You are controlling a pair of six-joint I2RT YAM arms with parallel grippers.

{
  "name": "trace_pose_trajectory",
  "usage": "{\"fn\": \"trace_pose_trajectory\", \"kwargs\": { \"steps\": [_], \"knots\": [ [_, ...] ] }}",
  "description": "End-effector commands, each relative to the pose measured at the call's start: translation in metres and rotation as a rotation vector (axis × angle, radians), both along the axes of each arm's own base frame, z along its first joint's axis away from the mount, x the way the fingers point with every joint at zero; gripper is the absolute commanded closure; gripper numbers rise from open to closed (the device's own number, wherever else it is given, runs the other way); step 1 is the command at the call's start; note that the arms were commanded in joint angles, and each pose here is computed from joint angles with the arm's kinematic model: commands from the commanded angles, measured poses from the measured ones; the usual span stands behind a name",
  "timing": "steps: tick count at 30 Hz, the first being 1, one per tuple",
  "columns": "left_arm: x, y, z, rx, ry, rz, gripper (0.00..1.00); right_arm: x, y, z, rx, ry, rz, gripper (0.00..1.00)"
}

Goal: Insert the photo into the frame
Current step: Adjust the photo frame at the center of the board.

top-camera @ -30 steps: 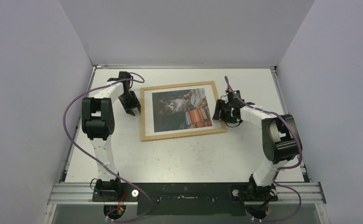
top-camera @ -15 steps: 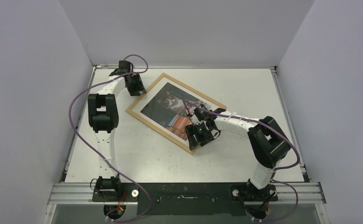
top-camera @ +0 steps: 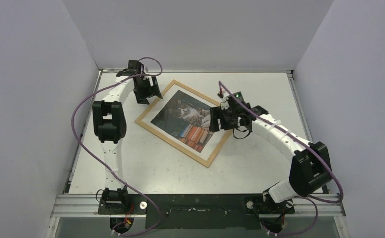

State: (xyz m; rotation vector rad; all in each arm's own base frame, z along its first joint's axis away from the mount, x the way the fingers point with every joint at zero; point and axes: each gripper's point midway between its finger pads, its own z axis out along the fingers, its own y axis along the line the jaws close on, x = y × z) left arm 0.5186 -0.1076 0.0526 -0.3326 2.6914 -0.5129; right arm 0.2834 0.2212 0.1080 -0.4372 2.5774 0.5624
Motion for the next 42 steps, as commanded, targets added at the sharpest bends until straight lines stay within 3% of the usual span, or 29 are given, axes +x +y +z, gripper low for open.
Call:
{"fn": "trace_pose_trajectory", "kwargs": {
  "steps": [1,7,11,16,21,30,35,42],
  "knots": [
    [-0.024,-0.005,0.094,-0.016,-0.132,-0.048,0.22,0.072,-0.039,0.053,-0.001,-0.24,-0.197,0.26],
    [-0.068,0.016,0.111,0.055,-0.142,0.06,0.14,0.16,-0.082,0.038,-0.04,-0.234,-0.438,0.25],
    [-0.115,0.014,0.087,0.004,-0.049,0.148,0.14,0.21,-0.085,0.022,-0.018,-0.209,-0.458,0.25],
    [-0.163,-0.006,0.049,-0.087,0.032,0.2,0.13,0.238,-0.084,-0.002,-0.032,-0.17,-0.434,0.24],
    [-0.179,-0.024,0.028,-0.1,0.089,0.182,0.13,0.233,-0.082,-0.034,-0.022,-0.078,-0.407,0.23],
    [-0.177,-0.034,-0.006,-0.098,0.184,0.197,0.13,0.181,-0.077,-0.068,0.025,0.096,-0.383,0.23],
    [-0.161,-0.037,-0.006,-0.11,0.154,0.175,0.14,0.152,-0.07,-0.078,0.052,0.157,-0.388,0.23],
    [-0.131,-0.05,-0.005,-0.15,0.119,0.04,0.14,0.105,-0.066,-0.056,0.081,0.157,-0.382,0.24]
  ]
}}
